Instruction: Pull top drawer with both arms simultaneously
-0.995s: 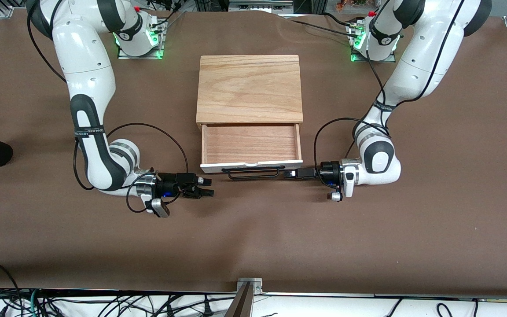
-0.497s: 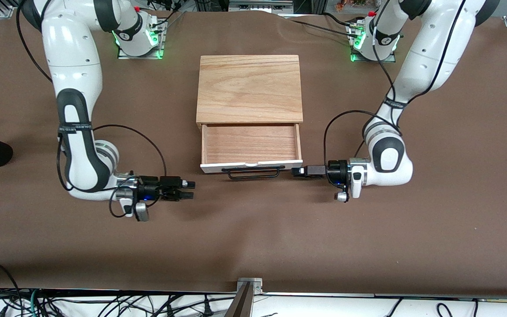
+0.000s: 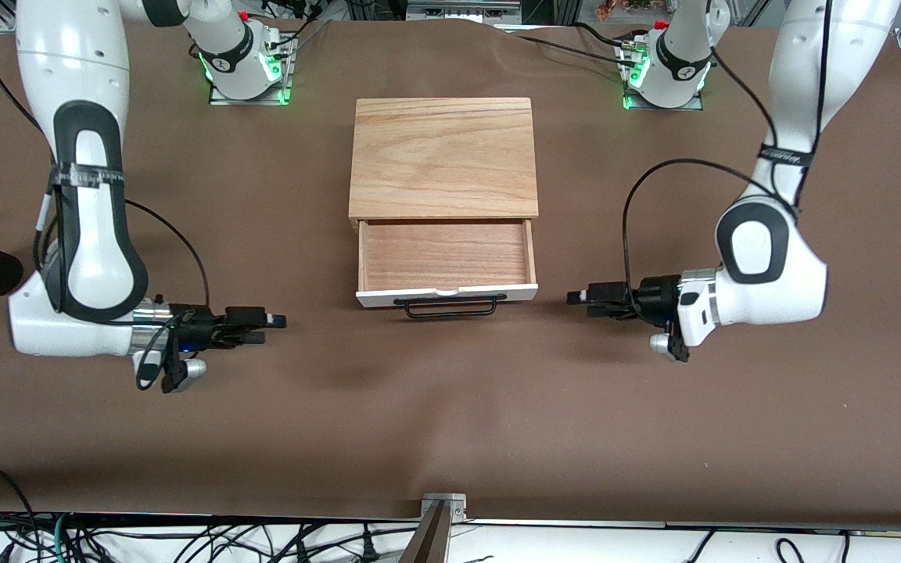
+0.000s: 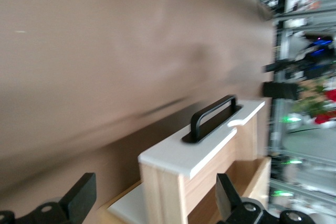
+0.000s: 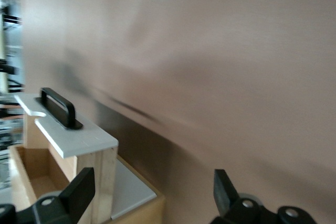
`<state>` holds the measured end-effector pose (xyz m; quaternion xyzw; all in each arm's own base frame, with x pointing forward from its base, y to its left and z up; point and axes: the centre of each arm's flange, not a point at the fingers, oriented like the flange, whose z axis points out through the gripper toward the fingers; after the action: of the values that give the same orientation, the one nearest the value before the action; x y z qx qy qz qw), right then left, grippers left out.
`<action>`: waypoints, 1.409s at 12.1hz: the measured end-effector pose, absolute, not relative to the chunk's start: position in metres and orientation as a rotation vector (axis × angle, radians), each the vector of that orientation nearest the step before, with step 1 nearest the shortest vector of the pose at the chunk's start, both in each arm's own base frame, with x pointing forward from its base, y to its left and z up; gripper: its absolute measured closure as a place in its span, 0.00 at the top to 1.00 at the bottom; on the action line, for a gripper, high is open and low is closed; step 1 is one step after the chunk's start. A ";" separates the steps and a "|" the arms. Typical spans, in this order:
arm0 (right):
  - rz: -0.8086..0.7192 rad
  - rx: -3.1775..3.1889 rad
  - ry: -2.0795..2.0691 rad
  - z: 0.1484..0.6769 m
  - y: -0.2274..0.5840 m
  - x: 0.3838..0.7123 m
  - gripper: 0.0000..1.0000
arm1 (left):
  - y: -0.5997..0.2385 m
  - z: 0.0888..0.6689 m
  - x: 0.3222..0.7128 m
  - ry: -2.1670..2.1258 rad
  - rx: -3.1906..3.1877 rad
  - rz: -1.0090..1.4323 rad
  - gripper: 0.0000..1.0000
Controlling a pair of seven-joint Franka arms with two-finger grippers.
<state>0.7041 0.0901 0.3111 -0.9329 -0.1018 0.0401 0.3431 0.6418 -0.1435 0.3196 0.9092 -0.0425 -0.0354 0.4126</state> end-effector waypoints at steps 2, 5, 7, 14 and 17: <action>0.133 -2.588 -0.239 0.352 0.082 0.703 1.00 | -0.131 0.363 0.623 -0.220 2.451 -0.077 1.00; 0.155 -2.889 -0.238 0.407 0.073 0.693 1.00 | -0.117 0.432 0.578 -0.380 2.673 -0.094 1.00; 0.167 -3.028 -0.185 0.440 0.080 0.681 1.00 | -0.109 0.485 0.543 -0.454 2.817 -0.155 1.00; 0.186 -3.180 -0.062 0.532 0.030 0.648 1.00 | -0.045 0.598 0.520 -0.526 3.177 -0.146 1.00; 0.166 -3.235 -0.065 0.575 0.026 0.641 1.00 | -0.043 0.602 0.521 -0.526 3.201 -0.153 1.00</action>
<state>0.6408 0.0259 0.5752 -0.9973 -0.0199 0.0510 -0.0493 0.5213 -0.0429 0.6017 0.9843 -0.1617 -0.0471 -0.0527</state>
